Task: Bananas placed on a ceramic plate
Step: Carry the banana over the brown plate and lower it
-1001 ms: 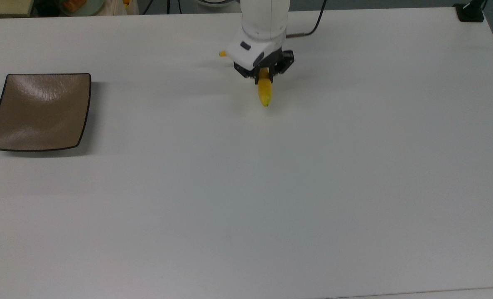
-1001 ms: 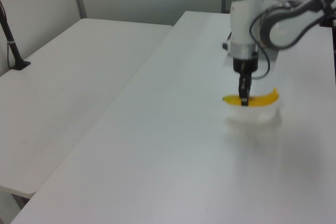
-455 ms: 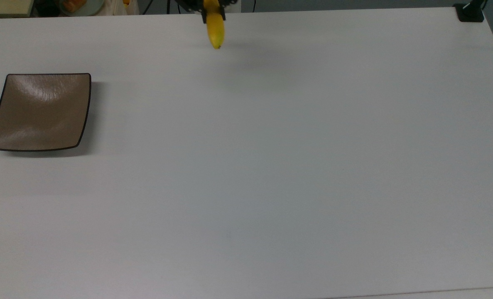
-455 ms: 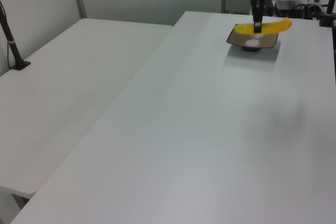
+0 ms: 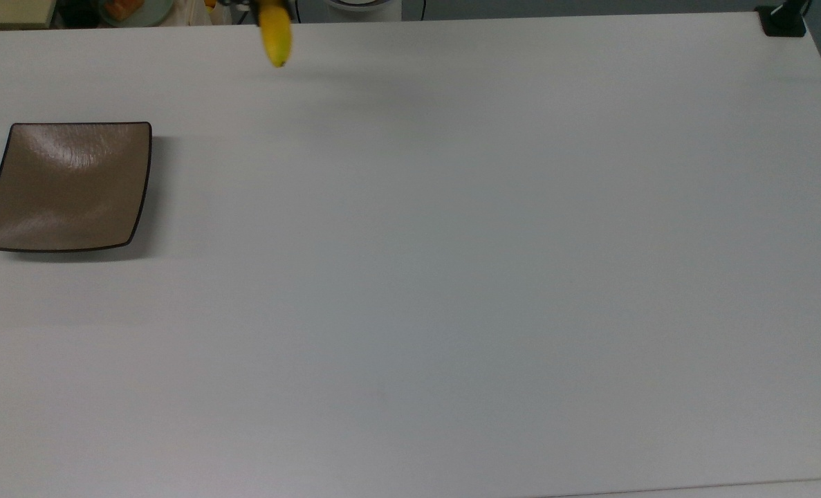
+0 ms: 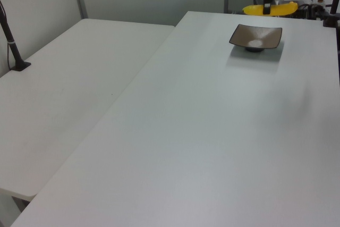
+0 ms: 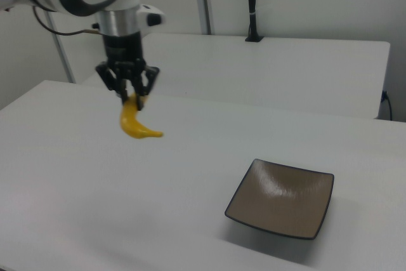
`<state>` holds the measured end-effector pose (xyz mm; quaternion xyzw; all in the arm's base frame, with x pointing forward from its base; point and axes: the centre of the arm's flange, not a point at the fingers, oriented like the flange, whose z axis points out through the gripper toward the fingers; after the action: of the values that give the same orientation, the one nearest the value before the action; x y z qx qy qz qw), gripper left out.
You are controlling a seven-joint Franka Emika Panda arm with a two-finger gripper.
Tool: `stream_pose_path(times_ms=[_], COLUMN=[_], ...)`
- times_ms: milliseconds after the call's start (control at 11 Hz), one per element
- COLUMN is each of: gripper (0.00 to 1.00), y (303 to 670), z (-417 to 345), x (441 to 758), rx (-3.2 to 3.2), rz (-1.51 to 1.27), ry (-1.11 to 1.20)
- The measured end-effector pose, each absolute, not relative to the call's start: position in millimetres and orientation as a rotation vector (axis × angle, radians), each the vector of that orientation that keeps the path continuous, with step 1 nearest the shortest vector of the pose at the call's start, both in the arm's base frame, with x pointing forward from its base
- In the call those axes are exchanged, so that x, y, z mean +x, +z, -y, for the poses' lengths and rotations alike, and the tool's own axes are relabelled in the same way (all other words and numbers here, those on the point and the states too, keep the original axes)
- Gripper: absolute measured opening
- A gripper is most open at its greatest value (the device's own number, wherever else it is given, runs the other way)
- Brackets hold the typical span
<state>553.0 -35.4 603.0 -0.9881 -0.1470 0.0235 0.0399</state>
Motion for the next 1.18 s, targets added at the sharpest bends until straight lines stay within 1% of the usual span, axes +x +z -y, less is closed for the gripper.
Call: stream_pose_path(times_ms=[182,273,637,910,1183], gripper=[0.33,0.33,0.33,0.33,0.33], y=[596,587,522,480,435], z=[91,123,216,261,287], x=[567,579,622,631,641], rx=[-3.019,-3.024,-3.099,-3.137,-3.165], rz=[0.468,0.468,0.354,0.285,0.242], ry=[0.043,-0.008,-0.211,-0.253,-0.278])
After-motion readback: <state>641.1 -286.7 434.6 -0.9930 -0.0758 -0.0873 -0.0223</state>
